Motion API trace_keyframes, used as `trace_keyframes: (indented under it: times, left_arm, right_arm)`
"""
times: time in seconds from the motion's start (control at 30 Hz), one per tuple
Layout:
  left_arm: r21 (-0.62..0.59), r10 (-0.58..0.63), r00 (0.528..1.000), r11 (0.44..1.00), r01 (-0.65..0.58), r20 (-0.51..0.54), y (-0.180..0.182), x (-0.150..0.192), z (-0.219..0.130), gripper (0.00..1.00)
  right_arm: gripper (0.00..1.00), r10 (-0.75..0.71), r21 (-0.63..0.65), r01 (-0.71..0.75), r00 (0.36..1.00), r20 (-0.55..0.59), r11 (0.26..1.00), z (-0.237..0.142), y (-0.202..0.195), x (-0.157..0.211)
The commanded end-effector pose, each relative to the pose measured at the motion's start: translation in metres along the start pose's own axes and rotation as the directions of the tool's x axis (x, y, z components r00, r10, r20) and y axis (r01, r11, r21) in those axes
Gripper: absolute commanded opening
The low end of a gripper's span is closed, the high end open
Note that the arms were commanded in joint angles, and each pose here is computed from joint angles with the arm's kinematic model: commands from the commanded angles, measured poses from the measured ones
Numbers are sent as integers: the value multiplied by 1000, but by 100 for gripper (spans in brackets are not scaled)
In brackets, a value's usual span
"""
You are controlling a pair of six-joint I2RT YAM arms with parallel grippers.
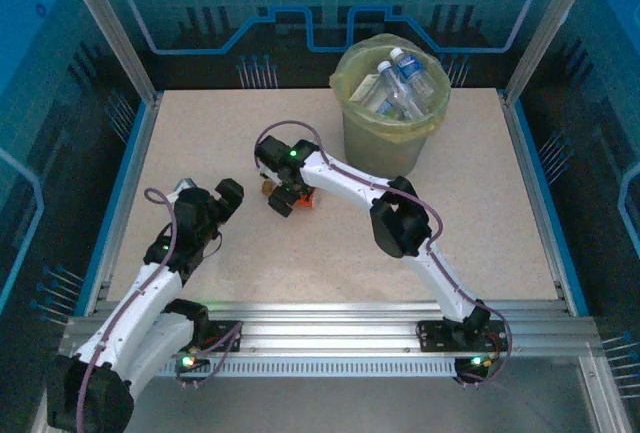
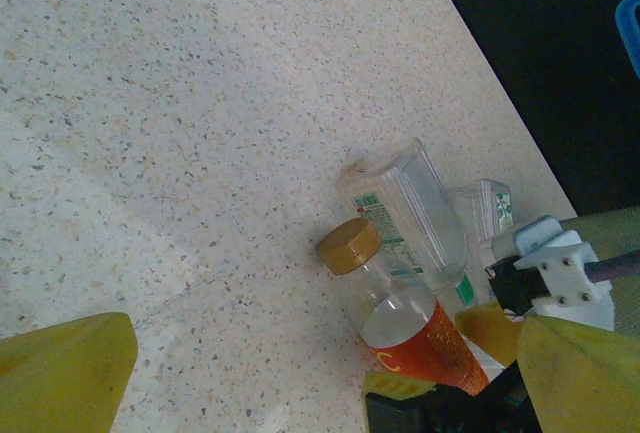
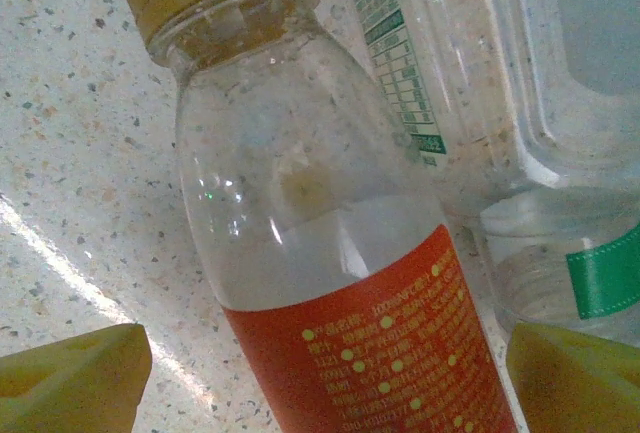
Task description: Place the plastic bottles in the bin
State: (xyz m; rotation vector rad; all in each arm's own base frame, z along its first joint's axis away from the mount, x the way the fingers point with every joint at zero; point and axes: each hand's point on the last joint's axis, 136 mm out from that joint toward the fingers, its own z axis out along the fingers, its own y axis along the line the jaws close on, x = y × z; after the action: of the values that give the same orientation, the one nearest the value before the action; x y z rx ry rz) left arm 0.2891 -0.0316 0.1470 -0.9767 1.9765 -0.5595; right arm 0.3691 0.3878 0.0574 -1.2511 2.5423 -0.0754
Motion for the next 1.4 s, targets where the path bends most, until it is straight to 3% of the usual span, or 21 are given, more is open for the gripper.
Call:
trace_keyframes:
  times: [0.0,0.97,1.03,1.27,1.37]
  left_arm:
    - [-22,-1,1000,1000,1,17,7,-2,0,99]
    - [-21,4,1000,1000,-3,28,5,-6,-1,99]
    - [-24,4,1000,1000,-3,27,6,-5,-1,99]
    - [-29,6,1000,1000,-6,31,7,-6,-2,99]
    - [-37,3,999,999,-1,37,9,-7,-3,99]
  right_arm:
    - [91,-20,-18,19,999,-26,1000,2,2,4]
    - [80,-81,-121,70,993,-90,990,30,44,18]
    - [76,-81,-133,68,992,-95,989,31,46,19]
    - [46,-89,-142,79,994,-64,987,12,51,14]
    - [42,-79,-119,77,997,-13,990,-12,47,4]
